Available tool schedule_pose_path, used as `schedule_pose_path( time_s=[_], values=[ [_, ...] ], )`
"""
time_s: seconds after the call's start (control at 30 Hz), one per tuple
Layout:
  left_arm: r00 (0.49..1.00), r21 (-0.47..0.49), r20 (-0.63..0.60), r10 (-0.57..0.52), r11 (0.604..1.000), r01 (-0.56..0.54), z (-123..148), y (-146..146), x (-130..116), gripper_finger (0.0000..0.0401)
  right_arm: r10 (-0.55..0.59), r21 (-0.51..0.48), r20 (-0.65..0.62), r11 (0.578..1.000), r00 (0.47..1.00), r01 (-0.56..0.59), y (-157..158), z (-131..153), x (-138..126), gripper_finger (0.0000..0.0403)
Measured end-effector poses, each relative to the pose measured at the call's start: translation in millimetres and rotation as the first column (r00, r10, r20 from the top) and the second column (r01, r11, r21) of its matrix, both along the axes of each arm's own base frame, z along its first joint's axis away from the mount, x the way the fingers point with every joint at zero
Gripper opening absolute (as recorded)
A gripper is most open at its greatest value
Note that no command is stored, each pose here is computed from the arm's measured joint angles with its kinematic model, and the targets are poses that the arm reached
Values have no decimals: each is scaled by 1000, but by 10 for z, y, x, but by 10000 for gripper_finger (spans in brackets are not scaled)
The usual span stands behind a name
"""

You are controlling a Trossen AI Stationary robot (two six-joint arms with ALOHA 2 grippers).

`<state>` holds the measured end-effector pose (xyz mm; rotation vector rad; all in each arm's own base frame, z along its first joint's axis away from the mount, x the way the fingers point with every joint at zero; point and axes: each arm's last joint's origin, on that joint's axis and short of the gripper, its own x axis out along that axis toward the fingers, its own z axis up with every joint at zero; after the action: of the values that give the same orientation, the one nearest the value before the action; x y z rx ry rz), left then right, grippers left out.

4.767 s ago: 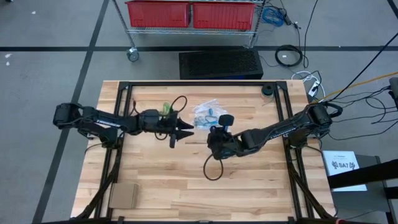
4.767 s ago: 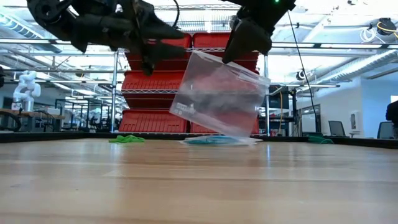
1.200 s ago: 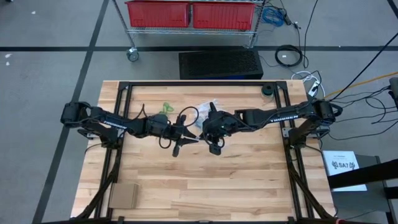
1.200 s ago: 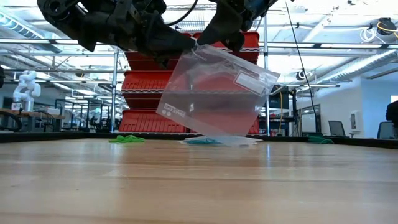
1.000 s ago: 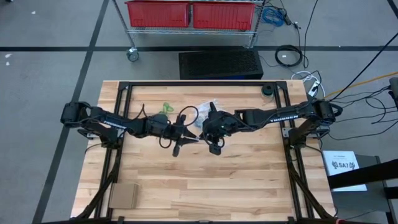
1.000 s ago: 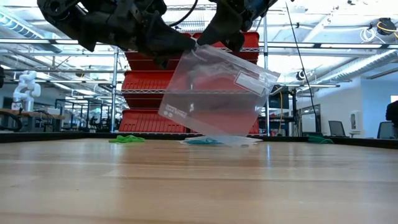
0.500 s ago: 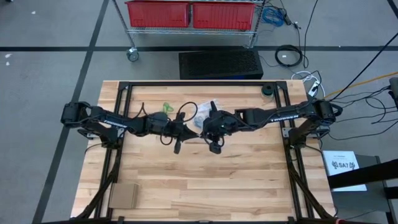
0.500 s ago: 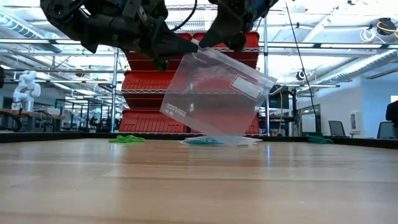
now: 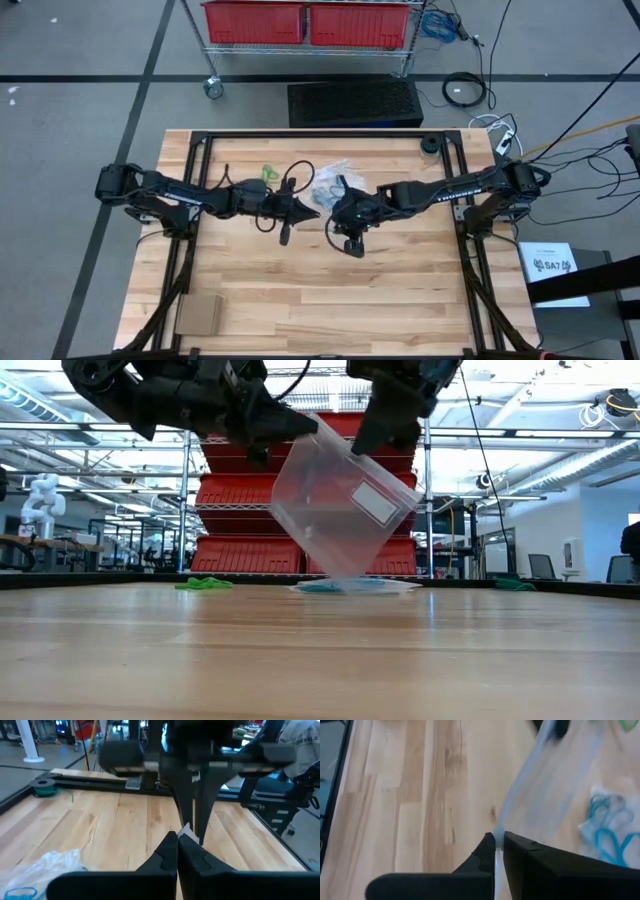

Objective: Sort rubber bands
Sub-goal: Open the left transparent zip lock bag

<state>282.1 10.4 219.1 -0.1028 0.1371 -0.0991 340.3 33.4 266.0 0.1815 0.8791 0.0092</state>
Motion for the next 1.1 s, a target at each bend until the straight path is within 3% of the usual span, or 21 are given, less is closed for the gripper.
schedule_pose_path(
  time_s=[0.47,0.77,0.87,1.1],
  values=[
    [999,28,31,14,1000,-15,101,34,-58,0,-25,41,-184,999,983,33,183,-102,-162,2],
    [1000,26,-2,24,999,-24,70,64,-64,0,-93,14,-227,995,969,98,271,-97,-248,4],
    [1000,26,-7,25,999,-25,66,66,-64,0,-127,25,-217,991,968,135,284,-37,-293,20],
    [999,26,-18,32,999,-31,58,72,-65,0,-151,-66,-97,987,984,145,344,248,-334,94]
  ],
)
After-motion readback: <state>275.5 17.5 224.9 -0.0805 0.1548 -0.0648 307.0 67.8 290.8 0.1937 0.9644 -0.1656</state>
